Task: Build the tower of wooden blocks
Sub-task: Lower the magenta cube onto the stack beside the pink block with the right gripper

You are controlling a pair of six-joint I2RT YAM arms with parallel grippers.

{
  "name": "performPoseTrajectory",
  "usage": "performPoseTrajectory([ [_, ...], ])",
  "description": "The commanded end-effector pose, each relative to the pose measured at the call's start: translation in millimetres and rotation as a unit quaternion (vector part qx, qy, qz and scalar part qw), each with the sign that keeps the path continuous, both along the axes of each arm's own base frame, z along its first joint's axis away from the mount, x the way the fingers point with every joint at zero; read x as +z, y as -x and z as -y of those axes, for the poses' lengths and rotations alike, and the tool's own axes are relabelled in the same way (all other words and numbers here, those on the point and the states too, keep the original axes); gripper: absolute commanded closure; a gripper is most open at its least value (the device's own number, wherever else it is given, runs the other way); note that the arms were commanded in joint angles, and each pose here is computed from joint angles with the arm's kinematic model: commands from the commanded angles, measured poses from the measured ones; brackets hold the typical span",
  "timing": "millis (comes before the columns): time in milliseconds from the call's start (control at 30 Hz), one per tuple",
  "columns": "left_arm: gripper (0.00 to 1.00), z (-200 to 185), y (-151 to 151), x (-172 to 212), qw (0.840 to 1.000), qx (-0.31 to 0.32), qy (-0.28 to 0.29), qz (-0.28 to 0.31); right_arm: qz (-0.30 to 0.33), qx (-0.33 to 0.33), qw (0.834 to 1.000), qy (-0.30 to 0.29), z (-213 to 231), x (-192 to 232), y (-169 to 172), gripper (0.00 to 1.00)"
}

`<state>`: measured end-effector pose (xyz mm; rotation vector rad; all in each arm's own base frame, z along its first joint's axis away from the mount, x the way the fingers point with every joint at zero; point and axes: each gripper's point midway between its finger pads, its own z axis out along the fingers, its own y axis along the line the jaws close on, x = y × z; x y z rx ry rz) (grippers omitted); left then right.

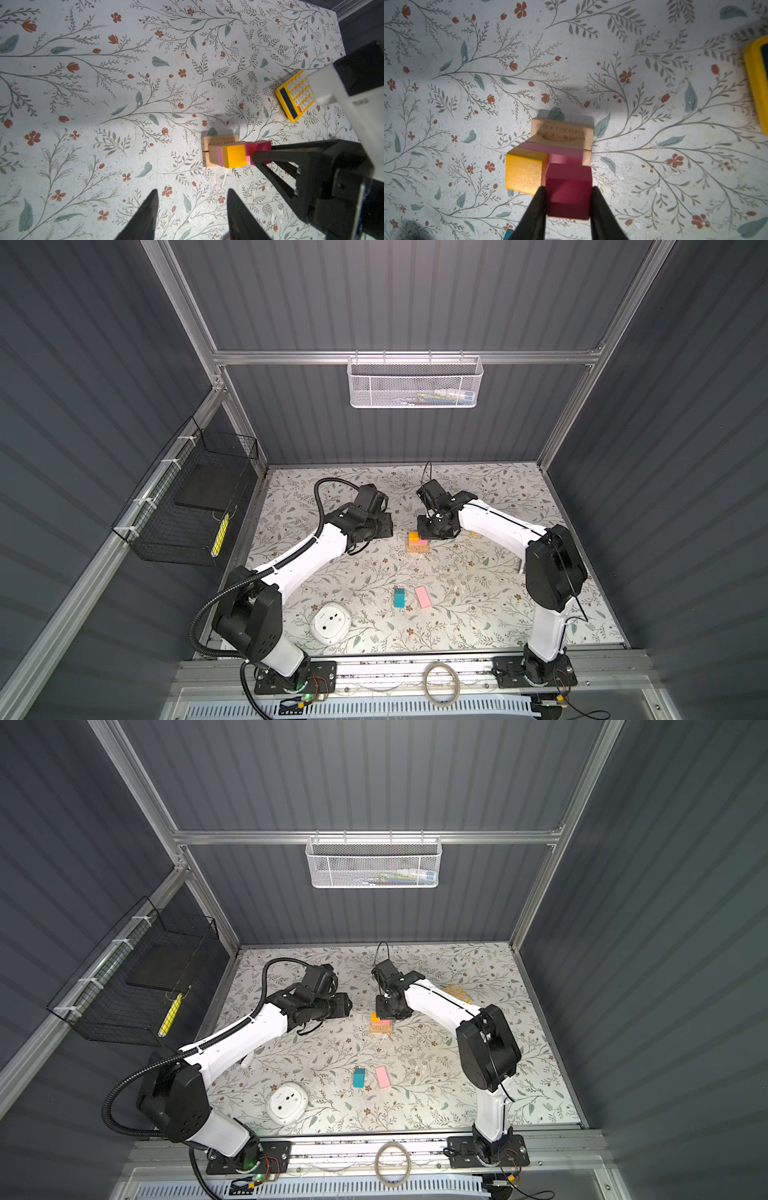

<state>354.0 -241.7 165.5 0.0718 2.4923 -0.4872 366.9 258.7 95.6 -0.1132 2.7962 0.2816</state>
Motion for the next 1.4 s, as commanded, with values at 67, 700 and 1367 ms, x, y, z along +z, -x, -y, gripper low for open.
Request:
performPoseTrajectory([
  [67, 0.47, -2.8, -4.6, 4.6, 1.0, 0.0, -0.009, 0.002, -0.003, -0.004, 1.0, -0.001, -1.6, -2.3, -5.7, 0.73],
  [700, 0.47, -2.5, -4.5, 3.2, 1.0, -0.001, -0.008, 0.0, -0.008, -0.006, 1.0, -0.003, -2.3, -7.0, -6.1, 0.71],
  [1367, 0.47, -2.2, -4.3, 2.9, 1.0, -0.001, -0.007, -0.001, -0.01, -0.008, 1.0, -0.004, -3.4, -8.2, -7.1, 0.65],
])
